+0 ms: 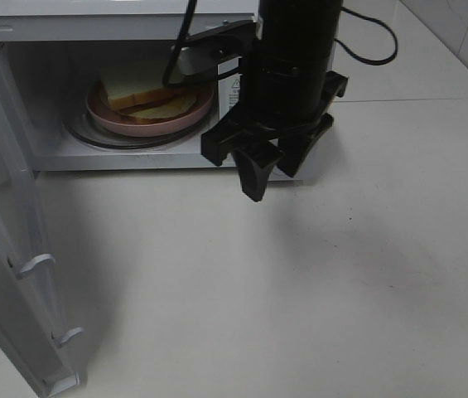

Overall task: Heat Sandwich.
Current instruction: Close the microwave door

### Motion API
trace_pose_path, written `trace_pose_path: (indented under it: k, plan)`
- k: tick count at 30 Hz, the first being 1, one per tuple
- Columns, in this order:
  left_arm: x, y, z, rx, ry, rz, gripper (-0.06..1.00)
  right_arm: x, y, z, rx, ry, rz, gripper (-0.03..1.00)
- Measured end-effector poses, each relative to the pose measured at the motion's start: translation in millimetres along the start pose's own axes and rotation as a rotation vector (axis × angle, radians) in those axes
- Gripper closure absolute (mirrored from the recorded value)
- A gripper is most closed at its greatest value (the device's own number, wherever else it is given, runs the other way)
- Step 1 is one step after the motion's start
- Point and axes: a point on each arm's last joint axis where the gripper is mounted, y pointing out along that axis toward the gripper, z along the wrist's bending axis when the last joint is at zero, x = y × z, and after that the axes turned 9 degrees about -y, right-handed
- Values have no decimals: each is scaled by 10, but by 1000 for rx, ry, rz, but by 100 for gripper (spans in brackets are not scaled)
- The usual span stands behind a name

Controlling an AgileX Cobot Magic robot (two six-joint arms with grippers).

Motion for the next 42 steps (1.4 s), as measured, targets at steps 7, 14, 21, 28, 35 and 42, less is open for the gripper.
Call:
trace_pose_path:
  k: [7,14,21,28,35,42]
  plan:
    - [0,0,0,0,0,0,25,-423,-164,-337,-15,123,13,42]
    - [0,0,0,0,0,0,25,-847,-306,-638,-52,261,21,42]
    - [0,0,0,0,0,0,25,-1497,-401,-867,-79,434,39,42]
    - [0,0,0,0,0,0,25,-1915,-423,-925,-114,536,30,42]
    - [0,0,0,0,0,0,25,-2220,-493,-837,-151,595,-25,42]
    - [0,0,0,0,0,0,25,-2433,-484,-627,-172,592,-68,42]
